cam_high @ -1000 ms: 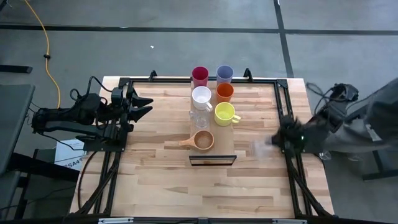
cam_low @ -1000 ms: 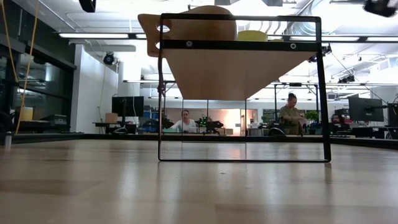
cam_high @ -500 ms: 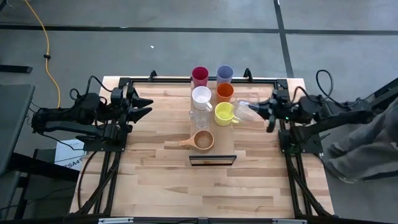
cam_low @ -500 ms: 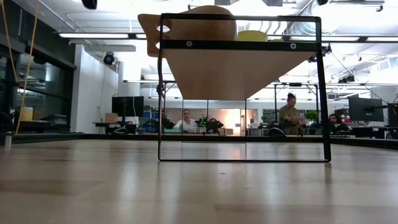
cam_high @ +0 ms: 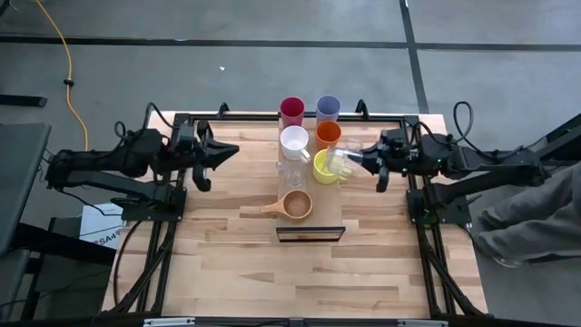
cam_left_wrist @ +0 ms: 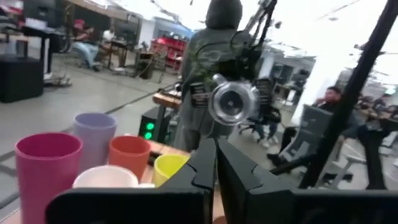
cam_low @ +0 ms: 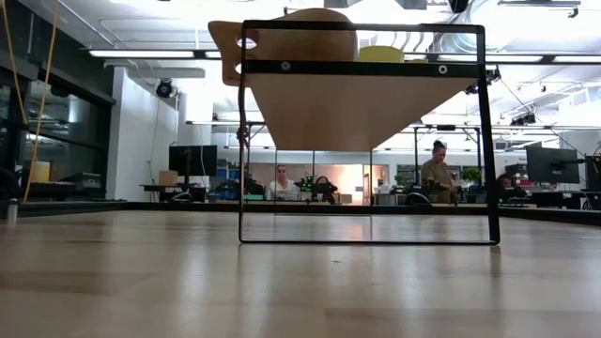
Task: Stack small to large cups/mugs on shelf
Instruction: Put the transparent cup on the shelf
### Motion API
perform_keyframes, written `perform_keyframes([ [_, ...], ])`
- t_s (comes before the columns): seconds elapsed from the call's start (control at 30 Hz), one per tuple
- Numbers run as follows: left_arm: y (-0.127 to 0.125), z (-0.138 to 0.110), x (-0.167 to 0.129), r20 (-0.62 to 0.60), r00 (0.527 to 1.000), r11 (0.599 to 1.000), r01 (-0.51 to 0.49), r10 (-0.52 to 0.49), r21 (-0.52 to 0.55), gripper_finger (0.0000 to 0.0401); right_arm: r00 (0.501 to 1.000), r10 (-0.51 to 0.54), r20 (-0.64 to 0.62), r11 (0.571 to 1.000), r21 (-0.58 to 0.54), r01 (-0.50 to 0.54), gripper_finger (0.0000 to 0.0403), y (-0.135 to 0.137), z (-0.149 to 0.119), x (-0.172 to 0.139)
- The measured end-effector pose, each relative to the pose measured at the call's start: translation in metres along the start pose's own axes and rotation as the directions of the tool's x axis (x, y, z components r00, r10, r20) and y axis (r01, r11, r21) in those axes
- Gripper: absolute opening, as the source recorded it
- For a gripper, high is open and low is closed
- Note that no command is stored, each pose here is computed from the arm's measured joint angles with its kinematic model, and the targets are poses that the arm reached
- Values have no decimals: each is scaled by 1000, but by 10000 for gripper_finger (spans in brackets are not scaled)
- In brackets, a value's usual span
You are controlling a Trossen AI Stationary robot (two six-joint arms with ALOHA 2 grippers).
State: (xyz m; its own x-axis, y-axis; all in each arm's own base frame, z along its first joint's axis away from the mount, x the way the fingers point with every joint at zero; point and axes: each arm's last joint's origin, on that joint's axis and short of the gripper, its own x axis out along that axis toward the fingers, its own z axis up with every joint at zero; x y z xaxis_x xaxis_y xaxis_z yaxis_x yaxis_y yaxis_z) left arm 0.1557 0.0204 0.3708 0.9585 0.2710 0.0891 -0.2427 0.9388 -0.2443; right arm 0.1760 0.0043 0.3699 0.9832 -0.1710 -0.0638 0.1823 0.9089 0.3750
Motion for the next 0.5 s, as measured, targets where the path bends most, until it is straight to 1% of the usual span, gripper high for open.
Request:
perform_keyframes([
  [0.1, 0, -2, 2, -17, 1000, 1000, -8, 8, 3, 1, 1000, -4, -10, 1000, 7, 4, 0, 0, -1, 1],
  [0.3, 0, 2, -4, 6, 1000, 1000, 10, -10, -10, 1, 1000, -5, -11, 1000, 15, 5, 0, 0, -1, 1],
  [0.5, 0, 4, -7, 19, 1000, 1000, 13, -12, -12, 0, 999, -18, -43, 1000, 10, 19, 0, -2, -4, 0],
])
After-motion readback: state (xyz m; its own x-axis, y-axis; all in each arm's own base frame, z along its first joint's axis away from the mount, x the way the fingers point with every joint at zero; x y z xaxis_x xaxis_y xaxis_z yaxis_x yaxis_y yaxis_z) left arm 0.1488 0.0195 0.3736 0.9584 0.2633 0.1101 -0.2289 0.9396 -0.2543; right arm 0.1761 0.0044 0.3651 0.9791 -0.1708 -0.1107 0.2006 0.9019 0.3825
